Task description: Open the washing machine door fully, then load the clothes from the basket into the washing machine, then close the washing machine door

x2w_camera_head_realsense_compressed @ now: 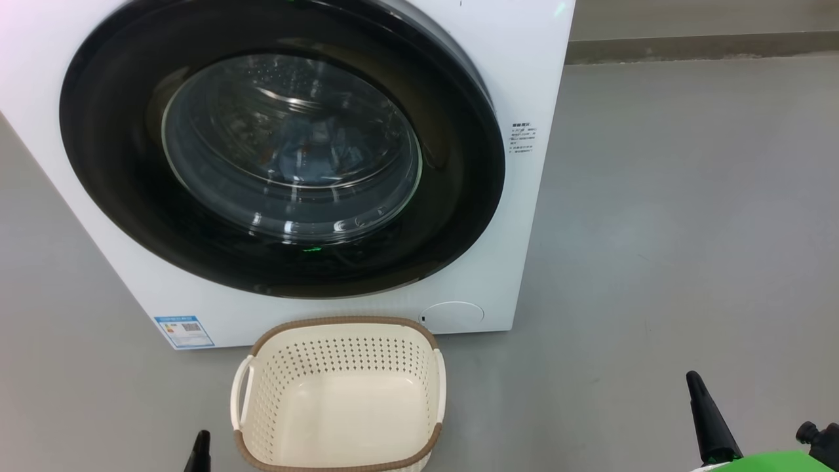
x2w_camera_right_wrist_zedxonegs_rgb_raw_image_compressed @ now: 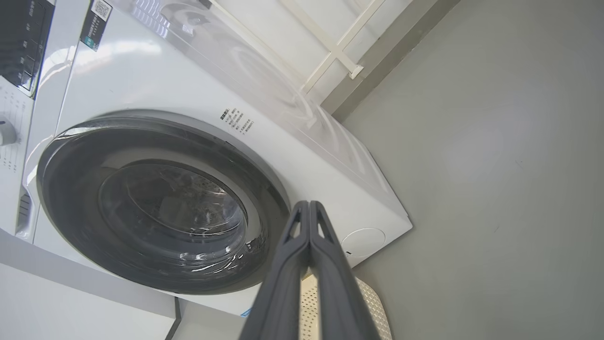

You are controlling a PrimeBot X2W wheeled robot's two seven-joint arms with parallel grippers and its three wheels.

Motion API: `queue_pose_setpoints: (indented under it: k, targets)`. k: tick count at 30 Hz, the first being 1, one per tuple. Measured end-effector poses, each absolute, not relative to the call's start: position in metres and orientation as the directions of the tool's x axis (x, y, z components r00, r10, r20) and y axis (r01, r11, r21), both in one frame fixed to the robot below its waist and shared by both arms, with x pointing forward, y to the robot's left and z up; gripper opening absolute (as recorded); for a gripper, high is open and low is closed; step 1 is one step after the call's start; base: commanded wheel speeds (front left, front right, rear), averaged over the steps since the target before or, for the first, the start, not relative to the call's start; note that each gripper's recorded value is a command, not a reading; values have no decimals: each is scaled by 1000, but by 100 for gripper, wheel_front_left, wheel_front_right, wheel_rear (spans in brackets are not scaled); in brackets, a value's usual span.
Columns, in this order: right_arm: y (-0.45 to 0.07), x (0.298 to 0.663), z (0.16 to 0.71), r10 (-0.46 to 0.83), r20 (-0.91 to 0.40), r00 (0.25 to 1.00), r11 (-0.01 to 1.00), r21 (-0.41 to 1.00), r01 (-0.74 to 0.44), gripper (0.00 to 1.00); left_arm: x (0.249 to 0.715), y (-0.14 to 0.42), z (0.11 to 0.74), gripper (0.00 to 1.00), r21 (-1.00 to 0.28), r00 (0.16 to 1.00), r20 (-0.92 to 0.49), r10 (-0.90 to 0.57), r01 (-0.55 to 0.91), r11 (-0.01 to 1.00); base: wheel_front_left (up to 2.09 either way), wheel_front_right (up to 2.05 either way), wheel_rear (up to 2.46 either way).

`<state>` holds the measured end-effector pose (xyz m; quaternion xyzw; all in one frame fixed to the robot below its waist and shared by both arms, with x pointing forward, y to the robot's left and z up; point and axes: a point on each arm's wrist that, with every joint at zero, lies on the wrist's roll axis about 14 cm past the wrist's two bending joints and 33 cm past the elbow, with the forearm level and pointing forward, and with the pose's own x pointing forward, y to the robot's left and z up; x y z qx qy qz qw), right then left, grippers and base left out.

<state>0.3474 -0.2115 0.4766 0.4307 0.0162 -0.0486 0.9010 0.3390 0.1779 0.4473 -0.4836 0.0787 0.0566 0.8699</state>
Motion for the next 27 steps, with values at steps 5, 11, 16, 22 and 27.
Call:
queue_pose_setpoints:
  k: [5, 11, 16, 22, 27]
  targets:
    - [-211, 347, 473, -71, -86, 994, 577, 809, 111, 0, 343, 178, 450, 0, -858, 982, -189, 17, -173, 483, 0, 0, 0]
    - [-211, 353, 476, -68, -83, 994, 520, 848, 106, 0, 345, 178, 451, 0, -886, 982, -186, 9, -172, 430, 0, 0, 0]
    - [-211, 353, 474, -66, -94, 993, 469, 876, 114, 0, 349, 179, 453, 0, -906, 983, -182, 3, -169, 388, 0, 0, 0]
    - [-212, 358, 476, -63, -90, 994, 406, 907, 108, 0, 354, 180, 457, 0, -929, 985, -171, 2, -161, 334, 0, 0, 0]
    - [-212, 359, 475, -63, -94, 994, 352, 929, 110, 0, 355, 181, 458, 0, -945, 986, -165, -2, -157, 287, 0, 0, 0]
